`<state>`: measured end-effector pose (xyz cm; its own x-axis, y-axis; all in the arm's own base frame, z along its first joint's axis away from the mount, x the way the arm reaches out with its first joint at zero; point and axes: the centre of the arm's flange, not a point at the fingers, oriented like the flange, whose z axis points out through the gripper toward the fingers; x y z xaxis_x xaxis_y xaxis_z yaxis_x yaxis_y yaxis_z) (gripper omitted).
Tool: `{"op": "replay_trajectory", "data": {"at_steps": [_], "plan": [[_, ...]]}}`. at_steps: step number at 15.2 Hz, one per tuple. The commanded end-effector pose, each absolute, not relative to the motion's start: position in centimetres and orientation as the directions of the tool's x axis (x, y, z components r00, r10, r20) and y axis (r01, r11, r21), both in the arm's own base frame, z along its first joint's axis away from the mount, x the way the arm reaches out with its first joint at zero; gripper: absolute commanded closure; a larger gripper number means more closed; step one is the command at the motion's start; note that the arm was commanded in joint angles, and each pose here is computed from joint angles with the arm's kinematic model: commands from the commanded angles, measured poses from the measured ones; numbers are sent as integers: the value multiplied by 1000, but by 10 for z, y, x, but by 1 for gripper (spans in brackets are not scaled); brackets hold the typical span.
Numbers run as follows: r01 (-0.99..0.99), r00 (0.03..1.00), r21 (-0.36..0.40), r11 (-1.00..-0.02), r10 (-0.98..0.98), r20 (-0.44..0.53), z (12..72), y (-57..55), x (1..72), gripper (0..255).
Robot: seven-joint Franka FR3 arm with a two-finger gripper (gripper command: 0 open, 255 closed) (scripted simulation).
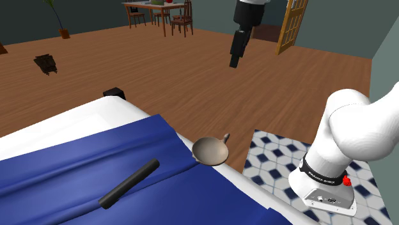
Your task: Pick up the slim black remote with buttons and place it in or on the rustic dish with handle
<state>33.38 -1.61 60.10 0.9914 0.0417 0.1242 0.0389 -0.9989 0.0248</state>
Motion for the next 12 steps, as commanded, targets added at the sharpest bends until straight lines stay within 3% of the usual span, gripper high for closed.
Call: {"op": "replay_trajectory", "data": {"at_steps": [1, 12], "plan": [[39, 991, 25, -999, 42, 124, 601, -16, 334, 0], [386, 920, 11, -922, 386, 72, 532, 48, 448, 0]]}}
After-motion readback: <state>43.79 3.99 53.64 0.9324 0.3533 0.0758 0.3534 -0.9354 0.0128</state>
